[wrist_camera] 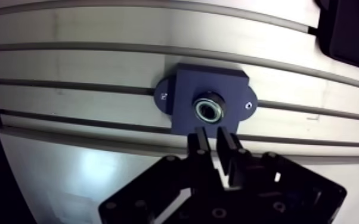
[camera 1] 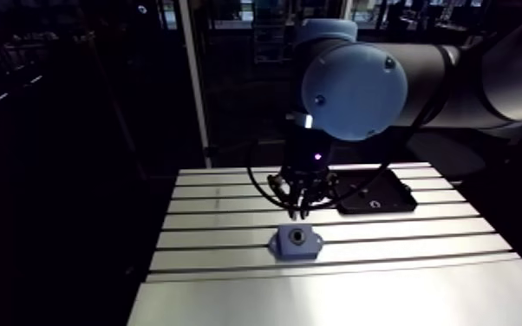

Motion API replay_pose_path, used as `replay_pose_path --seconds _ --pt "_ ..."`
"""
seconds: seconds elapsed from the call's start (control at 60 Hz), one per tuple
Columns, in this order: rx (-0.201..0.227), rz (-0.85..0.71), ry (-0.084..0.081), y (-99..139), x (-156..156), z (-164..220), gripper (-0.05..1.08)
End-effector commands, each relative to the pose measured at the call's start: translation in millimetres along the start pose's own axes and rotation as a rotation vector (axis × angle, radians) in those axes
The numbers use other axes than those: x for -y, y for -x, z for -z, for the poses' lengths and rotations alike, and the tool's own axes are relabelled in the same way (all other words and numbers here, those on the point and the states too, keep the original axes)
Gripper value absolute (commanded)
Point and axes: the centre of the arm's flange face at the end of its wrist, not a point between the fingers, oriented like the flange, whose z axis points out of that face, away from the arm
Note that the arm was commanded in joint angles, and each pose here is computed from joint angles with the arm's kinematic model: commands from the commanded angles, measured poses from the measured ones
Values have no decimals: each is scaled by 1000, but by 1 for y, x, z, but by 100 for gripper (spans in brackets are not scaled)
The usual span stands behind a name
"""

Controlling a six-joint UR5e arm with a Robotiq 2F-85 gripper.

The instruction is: Pick up the bearing and press it into the housing until flush.

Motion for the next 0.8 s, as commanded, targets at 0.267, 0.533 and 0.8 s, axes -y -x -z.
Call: replay_pose_path --seconds 0.267,0.533,0.8 --pt "21 -34 -2 -1 -2 -28 108" --pt "5 -22 2 -3 -2 -37 108" --pt "19 -22 22 -3 -5 -45 108"
